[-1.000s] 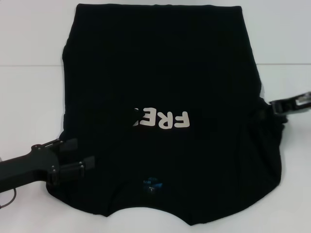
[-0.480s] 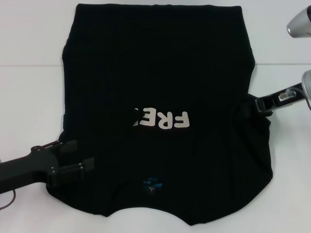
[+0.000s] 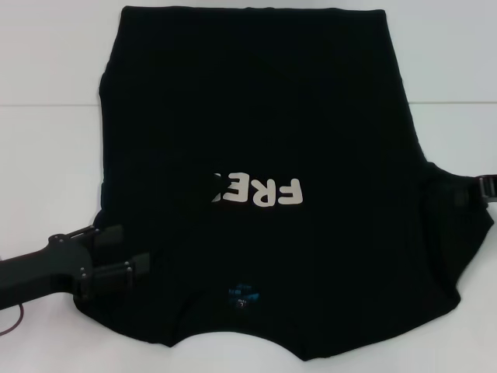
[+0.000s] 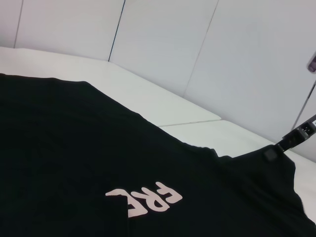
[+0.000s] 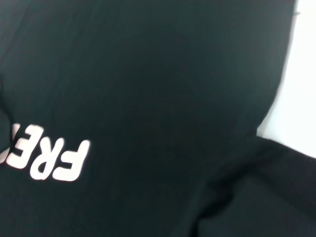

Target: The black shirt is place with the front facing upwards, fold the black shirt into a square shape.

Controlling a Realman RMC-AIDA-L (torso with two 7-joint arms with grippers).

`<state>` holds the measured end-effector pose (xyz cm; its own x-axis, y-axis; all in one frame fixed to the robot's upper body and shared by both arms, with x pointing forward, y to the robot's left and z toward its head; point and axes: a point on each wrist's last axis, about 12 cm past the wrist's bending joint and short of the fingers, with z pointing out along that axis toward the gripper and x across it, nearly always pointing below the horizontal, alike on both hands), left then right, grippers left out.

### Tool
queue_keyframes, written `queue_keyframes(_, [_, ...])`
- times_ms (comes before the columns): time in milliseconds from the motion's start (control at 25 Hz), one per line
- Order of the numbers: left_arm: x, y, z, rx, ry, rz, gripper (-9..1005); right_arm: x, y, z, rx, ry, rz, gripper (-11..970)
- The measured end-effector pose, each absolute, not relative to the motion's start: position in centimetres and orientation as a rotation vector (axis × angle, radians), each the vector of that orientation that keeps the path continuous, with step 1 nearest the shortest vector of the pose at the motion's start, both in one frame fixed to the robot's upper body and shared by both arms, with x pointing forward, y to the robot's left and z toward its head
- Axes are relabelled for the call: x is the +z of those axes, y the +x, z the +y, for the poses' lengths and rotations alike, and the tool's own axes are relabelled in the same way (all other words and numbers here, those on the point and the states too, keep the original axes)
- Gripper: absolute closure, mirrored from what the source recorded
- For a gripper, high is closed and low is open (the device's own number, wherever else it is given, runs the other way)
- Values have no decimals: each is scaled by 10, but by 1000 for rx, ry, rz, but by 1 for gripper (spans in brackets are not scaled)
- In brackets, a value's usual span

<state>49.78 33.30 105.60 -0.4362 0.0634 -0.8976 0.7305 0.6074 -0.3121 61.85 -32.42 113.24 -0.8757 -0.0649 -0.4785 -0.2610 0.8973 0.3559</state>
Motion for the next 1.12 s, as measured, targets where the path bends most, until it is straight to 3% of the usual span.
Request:
queue_keyframes(360, [1058, 499, 334, -885, 636, 1887, 133, 1154, 613, -338, 506, -304, 2623, 925])
queue_keyframes(720, [1058, 499, 333, -893, 638, 1885, 132, 1148, 608, -349, 434, -276, 2678, 924])
queue_keyframes(1120, [1057, 498, 333, -897, 638, 1887, 133, 1166, 633, -309, 406, -443, 2620, 925])
